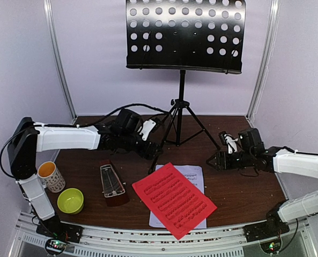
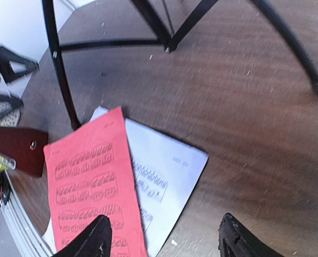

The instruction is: Set up the instrument practice props

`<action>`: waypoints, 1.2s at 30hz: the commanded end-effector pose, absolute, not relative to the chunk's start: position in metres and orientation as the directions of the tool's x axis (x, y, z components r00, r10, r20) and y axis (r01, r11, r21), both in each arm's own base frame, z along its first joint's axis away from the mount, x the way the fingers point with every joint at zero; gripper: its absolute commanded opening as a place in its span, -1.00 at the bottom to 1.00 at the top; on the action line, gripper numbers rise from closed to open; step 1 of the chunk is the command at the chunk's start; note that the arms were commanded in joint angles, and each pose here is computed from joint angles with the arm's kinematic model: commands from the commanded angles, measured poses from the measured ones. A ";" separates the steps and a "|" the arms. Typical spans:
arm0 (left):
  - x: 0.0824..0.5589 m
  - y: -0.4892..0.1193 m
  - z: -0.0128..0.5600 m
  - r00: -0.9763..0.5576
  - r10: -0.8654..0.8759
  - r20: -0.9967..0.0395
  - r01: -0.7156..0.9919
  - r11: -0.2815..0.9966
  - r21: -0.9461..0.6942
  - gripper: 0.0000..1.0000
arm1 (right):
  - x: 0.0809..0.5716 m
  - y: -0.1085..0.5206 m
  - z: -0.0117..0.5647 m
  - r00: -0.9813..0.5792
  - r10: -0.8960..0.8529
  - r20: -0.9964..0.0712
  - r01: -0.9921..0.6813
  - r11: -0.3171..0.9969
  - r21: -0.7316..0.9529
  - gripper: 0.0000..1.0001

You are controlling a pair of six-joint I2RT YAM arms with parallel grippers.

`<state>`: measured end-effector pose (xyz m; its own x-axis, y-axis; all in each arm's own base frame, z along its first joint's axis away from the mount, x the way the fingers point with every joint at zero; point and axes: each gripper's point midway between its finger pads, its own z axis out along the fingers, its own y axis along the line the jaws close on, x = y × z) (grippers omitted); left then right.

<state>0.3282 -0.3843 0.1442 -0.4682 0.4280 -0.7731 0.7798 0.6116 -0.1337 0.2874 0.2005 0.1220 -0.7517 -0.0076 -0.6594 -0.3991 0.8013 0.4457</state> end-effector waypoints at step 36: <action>0.256 -0.307 0.033 -0.806 0.573 -0.146 0.560 0.661 -0.500 0.09 | 0.246 0.237 0.096 -0.780 -0.095 -0.619 -0.453 0.767 0.454 0.37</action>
<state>0.2635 -0.2975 0.0313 -0.8275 0.5484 -0.1206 0.5399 0.7182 -0.4389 0.2421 0.2347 0.0930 -0.7927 -0.0983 -0.6016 -0.4452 0.7675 0.4612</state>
